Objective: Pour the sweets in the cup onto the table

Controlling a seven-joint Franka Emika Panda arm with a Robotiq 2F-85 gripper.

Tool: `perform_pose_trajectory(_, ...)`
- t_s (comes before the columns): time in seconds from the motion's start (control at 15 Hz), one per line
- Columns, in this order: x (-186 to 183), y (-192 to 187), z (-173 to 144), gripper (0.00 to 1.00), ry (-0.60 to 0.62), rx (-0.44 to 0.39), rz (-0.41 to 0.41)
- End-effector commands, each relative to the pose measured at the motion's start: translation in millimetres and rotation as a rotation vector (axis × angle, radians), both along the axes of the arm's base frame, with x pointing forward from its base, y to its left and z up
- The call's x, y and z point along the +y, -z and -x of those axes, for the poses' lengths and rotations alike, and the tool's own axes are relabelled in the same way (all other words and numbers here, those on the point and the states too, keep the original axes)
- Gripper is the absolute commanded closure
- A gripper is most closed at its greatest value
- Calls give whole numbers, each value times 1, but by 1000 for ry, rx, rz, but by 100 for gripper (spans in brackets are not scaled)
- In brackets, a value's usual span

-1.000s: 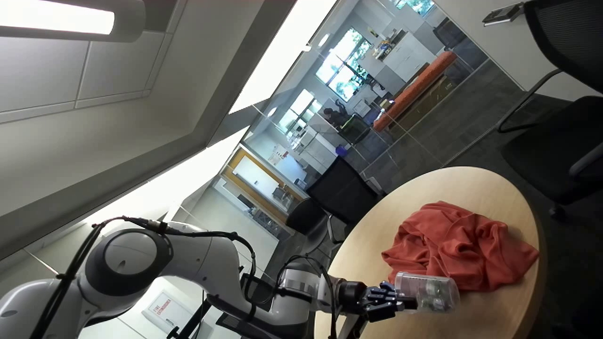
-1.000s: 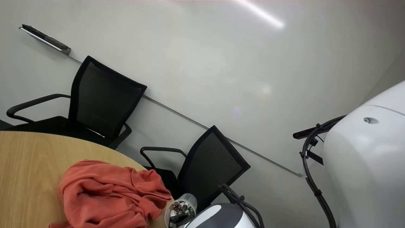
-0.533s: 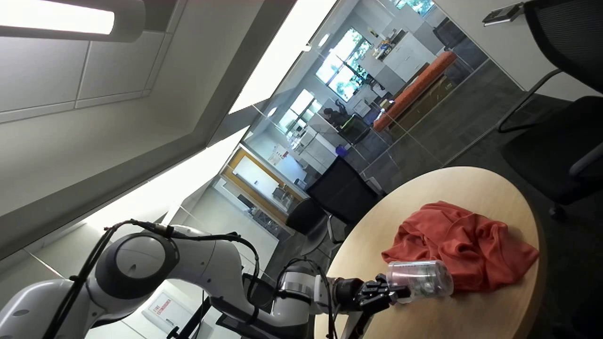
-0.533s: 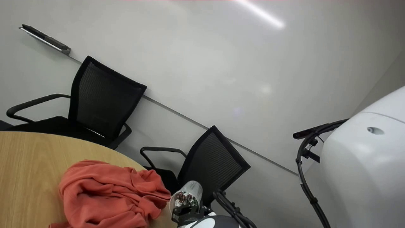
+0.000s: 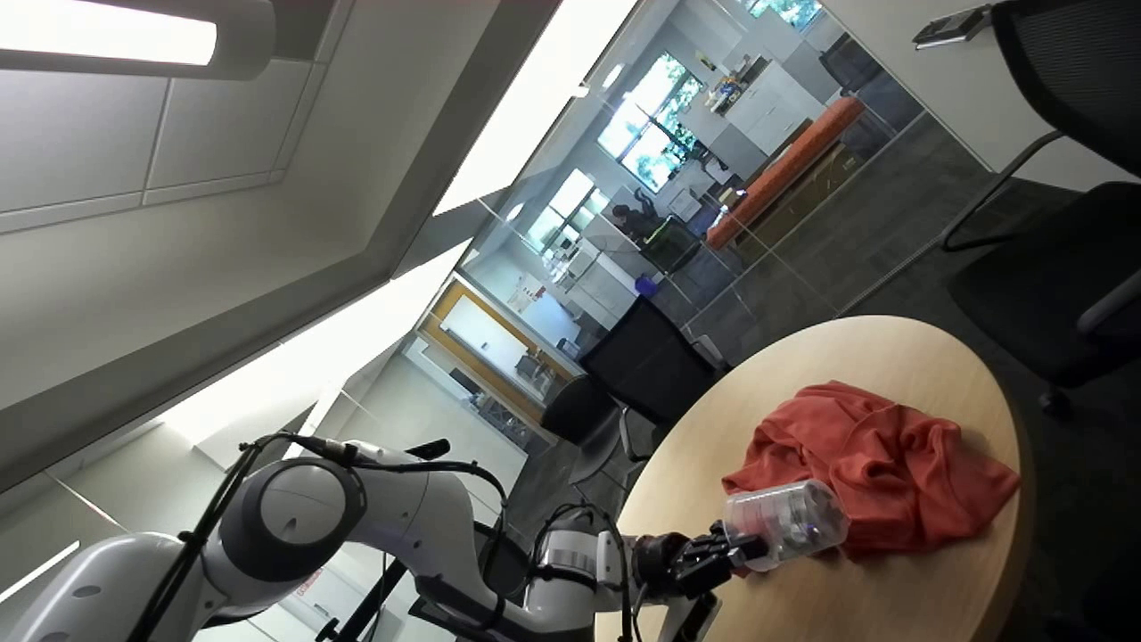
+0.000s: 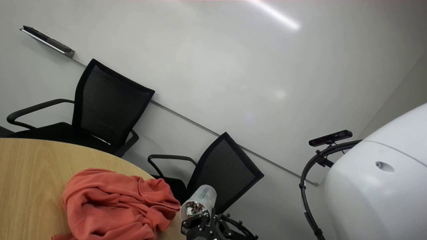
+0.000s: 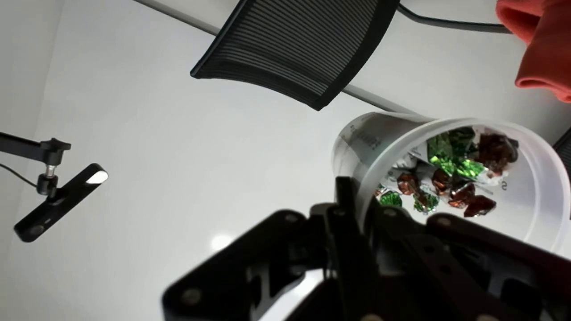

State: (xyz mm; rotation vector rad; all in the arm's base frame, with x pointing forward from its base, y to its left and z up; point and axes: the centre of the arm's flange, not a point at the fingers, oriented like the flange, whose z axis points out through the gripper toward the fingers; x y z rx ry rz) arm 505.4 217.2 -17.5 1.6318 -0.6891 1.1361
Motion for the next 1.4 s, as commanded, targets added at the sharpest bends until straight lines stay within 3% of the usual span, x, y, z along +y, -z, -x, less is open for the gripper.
perform_pose_trajectory(0.0, 5, 10, -3, 99, 0, -33, 80)
perform_pose_trajectory(1.33, 2, 18, -9, 99, 14, -131, 290)
